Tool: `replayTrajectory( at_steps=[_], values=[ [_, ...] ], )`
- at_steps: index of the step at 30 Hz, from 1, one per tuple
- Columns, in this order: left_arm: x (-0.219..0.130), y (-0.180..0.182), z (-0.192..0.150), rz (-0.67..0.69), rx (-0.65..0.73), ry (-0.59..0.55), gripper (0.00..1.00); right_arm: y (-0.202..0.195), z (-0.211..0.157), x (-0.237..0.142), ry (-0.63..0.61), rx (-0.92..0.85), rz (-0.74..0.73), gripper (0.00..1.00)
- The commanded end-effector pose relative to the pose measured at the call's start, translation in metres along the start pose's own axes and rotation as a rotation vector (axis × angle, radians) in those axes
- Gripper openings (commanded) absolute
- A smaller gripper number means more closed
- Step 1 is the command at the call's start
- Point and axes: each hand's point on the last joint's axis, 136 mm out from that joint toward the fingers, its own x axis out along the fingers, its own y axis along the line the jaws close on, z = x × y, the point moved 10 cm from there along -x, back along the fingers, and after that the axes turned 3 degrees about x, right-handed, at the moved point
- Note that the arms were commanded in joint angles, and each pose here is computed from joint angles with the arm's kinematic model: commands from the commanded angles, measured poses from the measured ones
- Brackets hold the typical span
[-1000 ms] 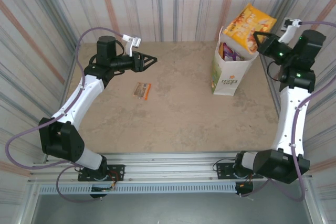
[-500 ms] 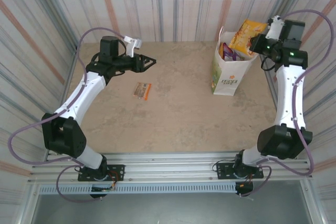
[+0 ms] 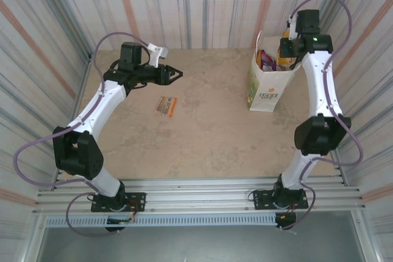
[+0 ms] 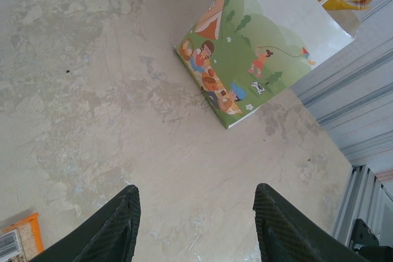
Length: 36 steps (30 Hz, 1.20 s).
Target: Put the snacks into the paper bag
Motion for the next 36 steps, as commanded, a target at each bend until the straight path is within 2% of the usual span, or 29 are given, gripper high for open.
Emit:
replayTrajectory(
  at_steps=[1, 6, 11, 13, 15, 18, 22, 26, 30, 34, 36],
  values=[
    [-0.002, 0.003, 0.002, 0.014, 0.013, 0.009, 0.53, 0.0, -0.008, 0.008, 0.134, -0.106, -0.099, 0.06],
    [-0.002, 0.005, 0.001, 0.009, 0.012, 0.013, 0.53, 0.015, -0.015, 0.027, 0.255, -0.222, -0.1, 0.05],
    [0.0, 0.006, -0.002, -0.011, 0.003, 0.022, 0.52, 0.024, -0.022, 0.036, 0.345, -0.232, -0.017, 0.03],
    [-0.001, 0.006, -0.002, -0.013, 0.001, 0.023, 0.52, 0.025, -0.023, 0.035, 0.353, -0.23, -0.003, 0.05],
    [0.0, 0.006, -0.003, -0.015, -0.001, 0.025, 0.52, 0.025, -0.024, 0.035, 0.36, -0.218, 0.008, 0.14],
    [0.0, 0.005, -0.002, -0.02, 0.001, 0.025, 0.52, 0.024, -0.02, 0.029, 0.332, -0.147, 0.084, 0.37],
    [-0.002, 0.004, -0.002, -0.022, 0.003, 0.022, 0.52, 0.012, -0.009, 0.007, 0.239, -0.005, 0.23, 0.5],
    [-0.003, 0.002, -0.001, -0.026, 0.006, 0.017, 0.52, -0.002, -0.001, -0.017, 0.15, 0.11, 0.367, 0.5],
    [-0.004, 0.003, -0.002, -0.009, -0.016, 0.018, 0.52, -0.011, 0.0, -0.033, 0.075, 0.172, 0.433, 0.48],
    [-0.005, 0.01, -0.007, 0.054, -0.075, 0.05, 0.52, -0.013, -0.004, -0.04, 0.029, 0.191, 0.429, 0.46],
    [-0.004, 0.017, -0.012, 0.091, -0.115, 0.077, 0.51, -0.016, -0.007, -0.036, 0.007, 0.21, 0.369, 0.43]
  ],
)
